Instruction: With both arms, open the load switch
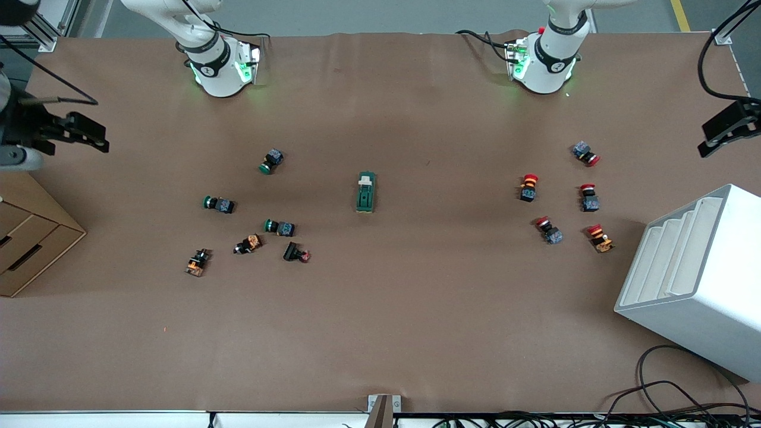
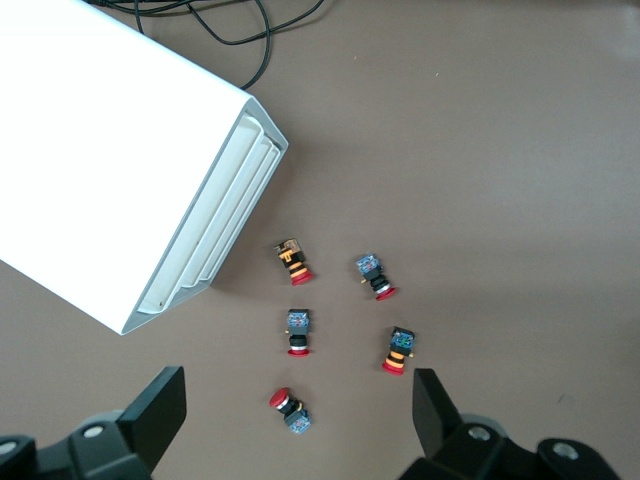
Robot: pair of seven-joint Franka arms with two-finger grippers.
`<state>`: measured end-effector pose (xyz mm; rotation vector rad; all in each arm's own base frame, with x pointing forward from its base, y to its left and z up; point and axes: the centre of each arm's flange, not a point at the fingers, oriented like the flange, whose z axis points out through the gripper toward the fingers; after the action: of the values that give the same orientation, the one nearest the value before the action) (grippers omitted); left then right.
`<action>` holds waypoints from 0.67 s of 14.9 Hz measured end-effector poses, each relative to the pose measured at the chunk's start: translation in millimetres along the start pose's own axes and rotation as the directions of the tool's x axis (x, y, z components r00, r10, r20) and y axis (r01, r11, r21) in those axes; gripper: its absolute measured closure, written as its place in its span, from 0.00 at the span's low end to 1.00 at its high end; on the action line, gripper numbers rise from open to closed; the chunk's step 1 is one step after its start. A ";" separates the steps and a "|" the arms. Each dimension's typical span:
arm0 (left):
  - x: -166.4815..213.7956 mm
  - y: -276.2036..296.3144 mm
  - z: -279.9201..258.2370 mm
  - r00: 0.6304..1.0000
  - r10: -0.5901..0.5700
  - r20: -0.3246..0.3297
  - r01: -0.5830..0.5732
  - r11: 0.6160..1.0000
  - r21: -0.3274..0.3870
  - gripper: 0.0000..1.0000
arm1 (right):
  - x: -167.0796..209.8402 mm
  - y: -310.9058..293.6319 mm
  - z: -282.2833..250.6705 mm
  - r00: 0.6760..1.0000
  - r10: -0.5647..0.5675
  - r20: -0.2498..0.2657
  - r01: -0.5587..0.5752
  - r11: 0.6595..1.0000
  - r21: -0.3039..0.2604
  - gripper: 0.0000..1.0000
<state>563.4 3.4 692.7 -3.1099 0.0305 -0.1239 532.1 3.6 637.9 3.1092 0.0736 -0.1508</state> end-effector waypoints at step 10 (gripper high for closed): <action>-35.8 55.4 24.8 0.986 0.114 0.125 -0.113 0.994 -0.013 0.00 | -22.2 12.2 -20.3 0.999 0.026 -0.043 -0.025 0.999 0.036 0.00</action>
<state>528.7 -50.5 663.5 -3.1055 0.2046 0.0747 512.6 -9.0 660.6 3.1475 0.0326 -0.0846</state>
